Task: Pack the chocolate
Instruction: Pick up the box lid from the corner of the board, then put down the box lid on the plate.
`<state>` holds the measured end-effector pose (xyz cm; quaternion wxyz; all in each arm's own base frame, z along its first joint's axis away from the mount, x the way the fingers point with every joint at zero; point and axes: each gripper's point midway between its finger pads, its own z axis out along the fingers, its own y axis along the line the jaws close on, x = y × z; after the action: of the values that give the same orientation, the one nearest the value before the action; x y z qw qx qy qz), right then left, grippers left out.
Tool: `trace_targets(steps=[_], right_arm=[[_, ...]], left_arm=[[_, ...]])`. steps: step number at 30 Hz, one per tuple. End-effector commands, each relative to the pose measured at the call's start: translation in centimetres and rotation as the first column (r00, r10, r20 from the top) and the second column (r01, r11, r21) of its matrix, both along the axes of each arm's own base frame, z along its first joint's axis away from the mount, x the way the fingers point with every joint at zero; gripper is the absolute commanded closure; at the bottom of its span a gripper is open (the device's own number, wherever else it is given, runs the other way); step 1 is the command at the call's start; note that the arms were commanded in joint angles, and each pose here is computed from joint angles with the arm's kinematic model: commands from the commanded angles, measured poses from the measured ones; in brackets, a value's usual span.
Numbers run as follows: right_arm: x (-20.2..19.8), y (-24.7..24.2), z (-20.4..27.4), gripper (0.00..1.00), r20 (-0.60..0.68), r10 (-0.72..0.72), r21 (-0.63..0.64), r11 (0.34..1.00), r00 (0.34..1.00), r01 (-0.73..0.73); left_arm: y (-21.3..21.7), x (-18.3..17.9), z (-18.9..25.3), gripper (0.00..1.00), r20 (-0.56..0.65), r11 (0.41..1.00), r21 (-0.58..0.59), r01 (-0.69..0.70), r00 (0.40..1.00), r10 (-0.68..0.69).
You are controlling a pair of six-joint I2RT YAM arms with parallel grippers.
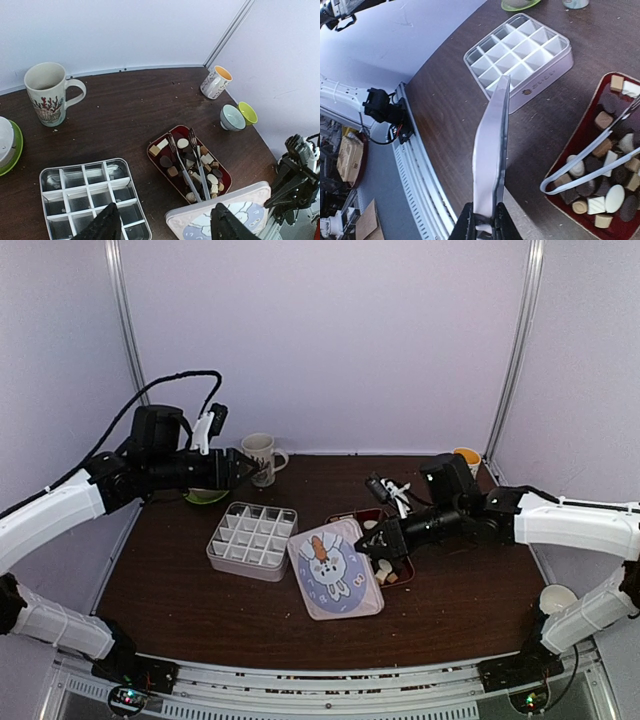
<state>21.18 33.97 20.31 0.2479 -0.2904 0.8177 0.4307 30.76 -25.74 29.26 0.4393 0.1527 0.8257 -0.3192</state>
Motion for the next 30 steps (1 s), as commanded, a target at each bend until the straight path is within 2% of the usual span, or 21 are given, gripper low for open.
trace_targets(steps=[1,5,8,12,15,17,23,30], right_arm=[[2.3,-2.8,1.4,0.93,0.216,-0.061,-0.187,0.977,0.975,0.103],[3.7,-3.6,4.2,0.95,0.385,-0.088,-0.223,0.957,0.919,0.186],[4.4,-4.0,5.3,0.94,0.49,-0.092,-0.26,0.934,0.867,0.246],[4.8,-3.8,5.5,0.94,0.593,-0.053,-0.328,0.895,0.803,0.302],[5.0,-3.1,4.7,0.94,0.614,-0.021,-0.376,0.871,0.789,0.316],[4.9,-2.4,4.4,0.95,0.61,-0.009,-0.381,0.874,0.792,0.303],[4.0,-1.1,6.5,0.94,0.618,-0.04,-0.262,0.931,0.785,0.254],[4.4,-1.9,8.4,0.94,0.675,-0.043,-0.257,0.922,0.736,0.289]], left_arm=[[1.6,0.2,2.0,0.34,0.053,0.998,0.016,-0.055,0.997,0.054],[3.3,0.3,2.4,0.33,0.036,0.997,-0.019,-0.081,0.996,0.081],[5.2,0.6,2.4,0.23,0.018,0.991,-0.054,-0.125,0.992,0.126],[8.0,0.9,2.1,0.03,0.0,0.971,-0.082,-0.224,0.975,0.224],[10.2,0.8,1.6,0.02,-0.027,0.937,-0.08,-0.34,0.941,0.339],[10.8,0.5,1.8,0.02,-0.025,0.925,-0.097,-0.368,0.93,0.368],[9.6,-0.1,3.3,0.02,0.017,0.949,-0.14,-0.281,0.958,0.286],[8.5,-0.3,3.4,0.04,0.003,0.965,-0.14,-0.223,0.974,0.225]])
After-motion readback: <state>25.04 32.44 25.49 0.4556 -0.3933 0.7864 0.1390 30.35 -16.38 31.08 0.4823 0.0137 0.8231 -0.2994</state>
